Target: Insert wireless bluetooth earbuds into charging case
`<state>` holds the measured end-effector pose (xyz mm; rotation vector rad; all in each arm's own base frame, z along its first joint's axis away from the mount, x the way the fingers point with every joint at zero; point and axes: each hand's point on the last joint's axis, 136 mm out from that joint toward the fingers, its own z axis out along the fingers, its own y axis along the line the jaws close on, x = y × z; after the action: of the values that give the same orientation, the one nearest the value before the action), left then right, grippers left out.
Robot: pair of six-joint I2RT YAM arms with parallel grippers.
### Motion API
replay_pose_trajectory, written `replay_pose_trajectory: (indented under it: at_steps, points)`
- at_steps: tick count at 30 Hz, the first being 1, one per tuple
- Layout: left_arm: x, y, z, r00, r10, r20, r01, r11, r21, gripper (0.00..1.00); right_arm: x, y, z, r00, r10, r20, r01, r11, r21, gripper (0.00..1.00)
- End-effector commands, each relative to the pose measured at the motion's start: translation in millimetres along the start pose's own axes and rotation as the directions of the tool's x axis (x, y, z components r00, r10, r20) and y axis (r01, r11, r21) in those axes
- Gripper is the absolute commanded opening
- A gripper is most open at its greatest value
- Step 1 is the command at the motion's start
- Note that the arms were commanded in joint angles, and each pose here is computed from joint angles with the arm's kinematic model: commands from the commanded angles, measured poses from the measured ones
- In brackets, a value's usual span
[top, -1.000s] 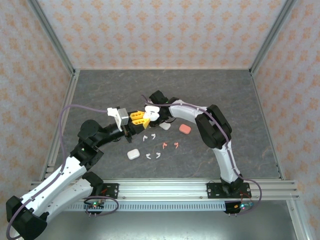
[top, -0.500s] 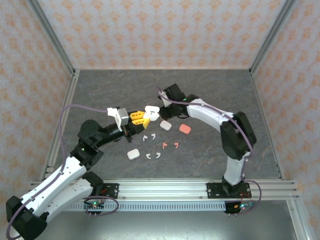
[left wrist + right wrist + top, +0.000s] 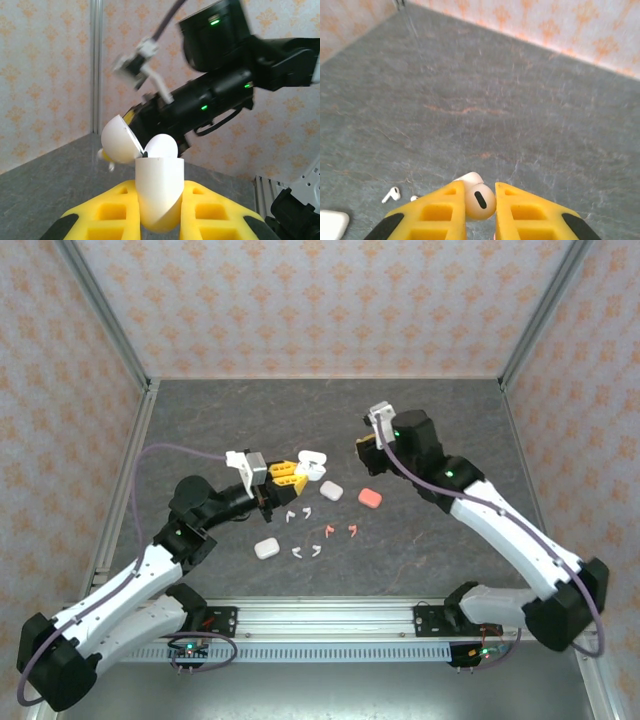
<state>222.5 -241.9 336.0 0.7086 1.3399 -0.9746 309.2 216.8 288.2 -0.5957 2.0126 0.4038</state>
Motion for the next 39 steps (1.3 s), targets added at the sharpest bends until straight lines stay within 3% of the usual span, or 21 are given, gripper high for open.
replay_pose_trajectory:
  at_steps: [1,7,15,39]
  points:
    - [-19,-6,3,0.997,0.016,0.075,-0.018,1.000,0.021,0.00,-27,9,-36,0.985,-0.073,0.156,0.078,0.997,-0.023,0.17]
    - [-15,-6,14,0.999,-0.004,0.051,0.003,0.999,0.033,0.00,-51,38,-74,0.944,-0.165,0.286,0.192,0.979,-0.072,0.17]
    - [-15,-9,23,0.998,-0.017,0.053,0.014,0.999,0.046,0.00,-61,70,-85,0.904,-0.246,0.349,0.301,0.947,-0.112,0.17]
    - [-19,-12,28,0.998,-0.024,0.059,0.020,0.998,0.057,0.00,-34,93,-66,0.921,-0.269,0.282,0.333,0.919,-0.210,0.17]
